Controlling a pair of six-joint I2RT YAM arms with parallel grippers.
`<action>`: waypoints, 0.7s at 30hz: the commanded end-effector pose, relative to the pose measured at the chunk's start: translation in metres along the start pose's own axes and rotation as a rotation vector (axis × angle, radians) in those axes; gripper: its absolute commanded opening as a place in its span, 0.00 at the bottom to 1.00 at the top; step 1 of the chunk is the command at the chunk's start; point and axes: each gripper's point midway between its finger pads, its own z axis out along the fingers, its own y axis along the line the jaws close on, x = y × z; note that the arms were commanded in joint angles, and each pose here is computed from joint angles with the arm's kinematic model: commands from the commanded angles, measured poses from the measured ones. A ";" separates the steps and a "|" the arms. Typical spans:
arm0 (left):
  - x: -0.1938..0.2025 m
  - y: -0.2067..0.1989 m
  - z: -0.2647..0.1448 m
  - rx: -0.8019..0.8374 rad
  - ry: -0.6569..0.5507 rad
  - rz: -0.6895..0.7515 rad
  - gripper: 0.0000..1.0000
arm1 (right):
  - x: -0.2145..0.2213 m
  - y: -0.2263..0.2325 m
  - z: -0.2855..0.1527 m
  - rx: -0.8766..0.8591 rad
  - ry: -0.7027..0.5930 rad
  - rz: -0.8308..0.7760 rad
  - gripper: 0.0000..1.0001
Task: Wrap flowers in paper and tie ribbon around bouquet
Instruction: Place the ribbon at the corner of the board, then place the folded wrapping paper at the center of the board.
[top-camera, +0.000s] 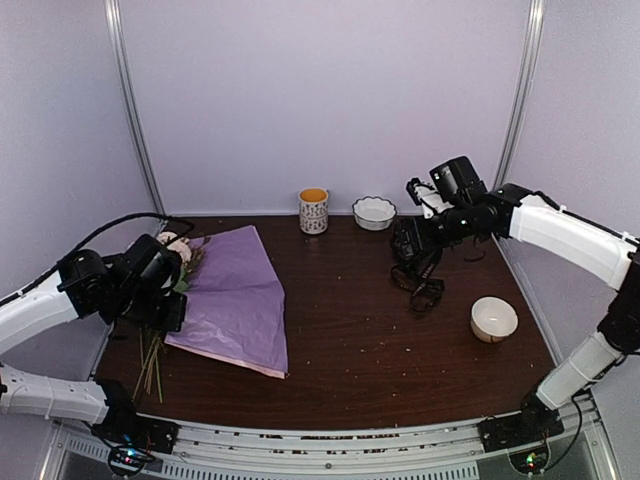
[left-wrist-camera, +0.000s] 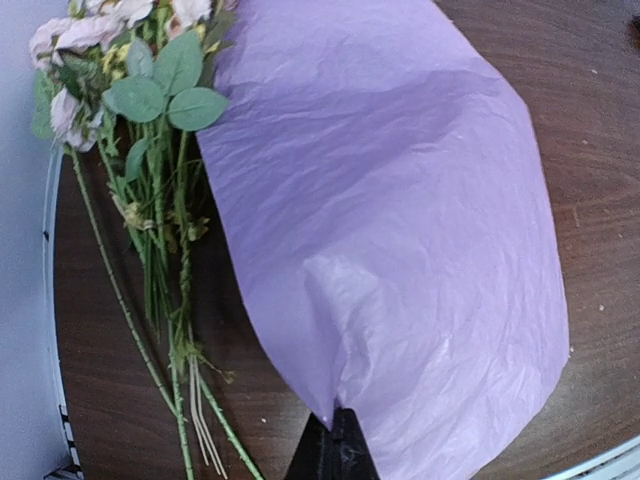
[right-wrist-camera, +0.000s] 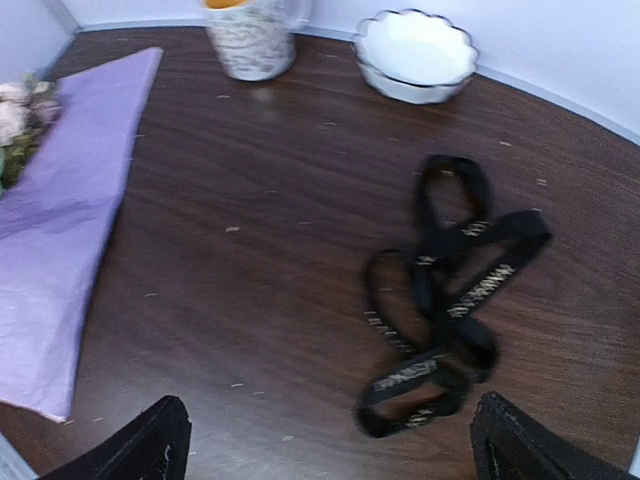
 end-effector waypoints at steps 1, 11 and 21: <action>-0.019 -0.041 -0.023 0.126 -0.067 0.014 0.00 | 0.038 0.108 -0.020 -0.396 0.023 0.037 1.00; 0.002 -0.143 -0.073 0.486 -0.105 0.085 0.00 | 0.139 0.218 -0.024 -0.793 0.198 0.180 0.98; 0.015 -0.141 -0.092 0.590 -0.092 0.038 0.00 | 0.165 0.224 -0.009 -0.848 0.246 0.232 1.00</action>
